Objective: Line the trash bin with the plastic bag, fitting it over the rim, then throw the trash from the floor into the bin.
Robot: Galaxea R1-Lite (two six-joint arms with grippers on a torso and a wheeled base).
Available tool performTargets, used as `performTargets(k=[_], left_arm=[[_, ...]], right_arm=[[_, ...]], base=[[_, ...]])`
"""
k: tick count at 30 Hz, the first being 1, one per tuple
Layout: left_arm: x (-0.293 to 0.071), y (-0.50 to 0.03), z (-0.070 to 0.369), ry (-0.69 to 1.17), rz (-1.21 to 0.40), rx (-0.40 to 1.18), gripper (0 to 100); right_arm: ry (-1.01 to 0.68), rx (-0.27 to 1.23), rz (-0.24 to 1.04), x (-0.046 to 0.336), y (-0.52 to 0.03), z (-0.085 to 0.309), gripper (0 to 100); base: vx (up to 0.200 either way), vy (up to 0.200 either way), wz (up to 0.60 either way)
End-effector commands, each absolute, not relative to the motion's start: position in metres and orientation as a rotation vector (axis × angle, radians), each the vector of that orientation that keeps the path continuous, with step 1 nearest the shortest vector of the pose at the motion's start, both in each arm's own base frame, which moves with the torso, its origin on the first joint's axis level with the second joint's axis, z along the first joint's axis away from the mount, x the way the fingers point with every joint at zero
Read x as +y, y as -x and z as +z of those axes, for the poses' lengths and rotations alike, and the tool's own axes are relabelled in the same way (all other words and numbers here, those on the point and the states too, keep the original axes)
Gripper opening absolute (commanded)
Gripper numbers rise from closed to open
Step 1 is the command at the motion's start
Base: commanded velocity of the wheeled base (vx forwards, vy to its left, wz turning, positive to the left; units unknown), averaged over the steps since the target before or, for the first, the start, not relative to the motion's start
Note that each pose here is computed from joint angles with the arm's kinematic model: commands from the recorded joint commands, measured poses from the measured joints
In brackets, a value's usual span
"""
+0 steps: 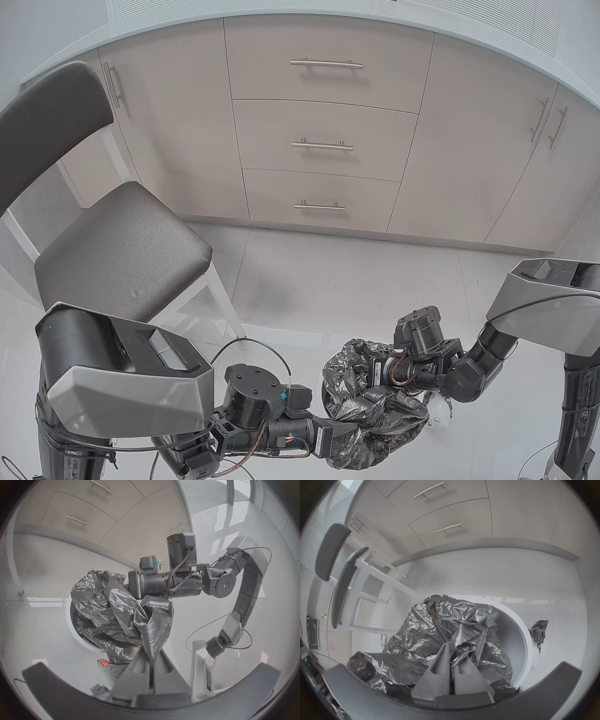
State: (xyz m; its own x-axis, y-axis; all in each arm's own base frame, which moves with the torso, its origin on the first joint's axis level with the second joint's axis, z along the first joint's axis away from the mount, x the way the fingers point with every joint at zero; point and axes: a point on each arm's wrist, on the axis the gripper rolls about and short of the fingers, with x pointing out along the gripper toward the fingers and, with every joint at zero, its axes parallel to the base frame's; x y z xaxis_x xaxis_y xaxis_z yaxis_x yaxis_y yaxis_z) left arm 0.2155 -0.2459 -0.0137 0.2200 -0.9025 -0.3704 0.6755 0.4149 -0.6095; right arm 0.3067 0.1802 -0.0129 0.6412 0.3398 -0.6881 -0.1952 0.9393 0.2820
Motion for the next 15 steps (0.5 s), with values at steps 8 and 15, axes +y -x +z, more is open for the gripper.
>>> performTargets(k=[8,15], left_arm=[[-0.246,-0.217,-0.016,0.352,-1.118,0.769,0],[-0.246,-0.217,-0.018,0.351,-1.117,0.773,0]], right_arm=[[-0.162,0.895,0.259,0.169,-0.307,-0.041,0],[-0.119,0.91,0.259,0.165,-0.314,-0.052,0]], base=[[0.0,0.0,0.0],[0.0,0.0,0.0]])
